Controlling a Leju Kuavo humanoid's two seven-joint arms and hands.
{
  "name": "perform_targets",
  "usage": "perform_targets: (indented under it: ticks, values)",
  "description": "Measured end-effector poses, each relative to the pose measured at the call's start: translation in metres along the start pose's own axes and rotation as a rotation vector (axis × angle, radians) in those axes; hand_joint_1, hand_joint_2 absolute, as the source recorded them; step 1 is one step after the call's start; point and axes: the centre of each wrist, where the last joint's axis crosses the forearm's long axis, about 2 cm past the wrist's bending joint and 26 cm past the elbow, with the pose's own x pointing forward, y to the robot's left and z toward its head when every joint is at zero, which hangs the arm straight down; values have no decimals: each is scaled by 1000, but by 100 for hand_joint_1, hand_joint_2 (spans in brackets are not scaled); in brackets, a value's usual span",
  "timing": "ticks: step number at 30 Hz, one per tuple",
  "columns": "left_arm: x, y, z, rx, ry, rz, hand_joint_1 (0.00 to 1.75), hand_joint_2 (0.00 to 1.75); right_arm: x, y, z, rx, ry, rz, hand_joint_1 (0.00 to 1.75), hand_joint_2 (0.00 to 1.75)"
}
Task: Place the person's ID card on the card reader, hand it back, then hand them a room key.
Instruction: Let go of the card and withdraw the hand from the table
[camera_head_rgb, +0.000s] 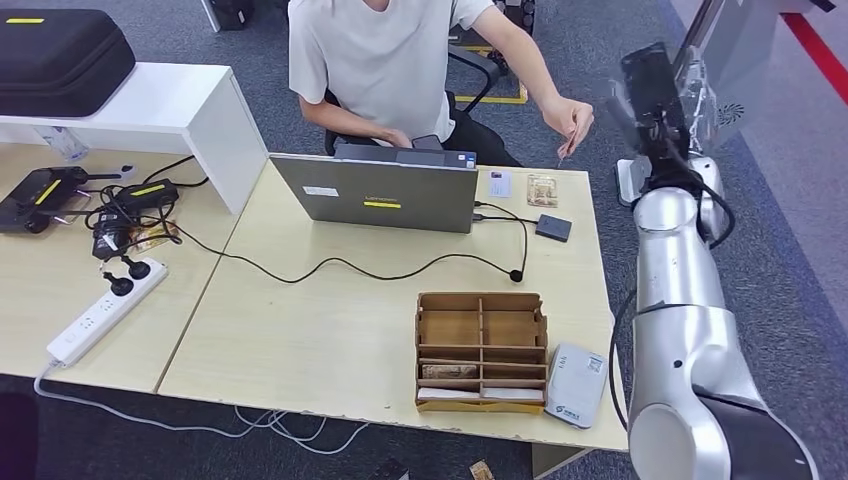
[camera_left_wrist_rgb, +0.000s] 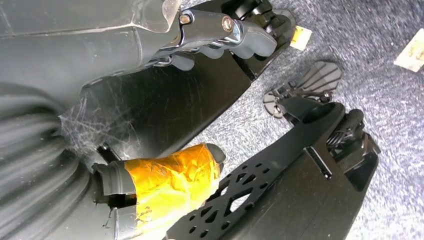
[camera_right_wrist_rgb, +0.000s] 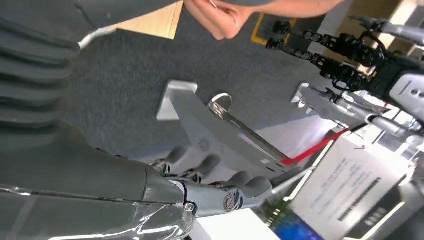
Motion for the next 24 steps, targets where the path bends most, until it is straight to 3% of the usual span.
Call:
perform_targets:
  ticks: [4, 9, 13, 18, 24]
  values:
    - [-2, 7, 0, -11, -9, 15, 0, 175, -46, -31, 1, -93, 103, -230, 0, 0]
    - [-7, 13, -1, 10, -26, 42, 0, 175, -148, -78, 33, -290, 274, -473, 0, 0]
    - [-10, 17, -1, 14, -29, 57, 0, 175, -227, -99, 88, -413, 423, -540, 0, 0]
    - [-11, 19, -1, 6, -24, 68, 0, 175, -289, -105, 155, -496, 616, -575, 0, 0]
    - [-9, 18, -1, -7, -8, 84, 0, 175, -354, -82, 292, -551, 932, -657, 0, 0]
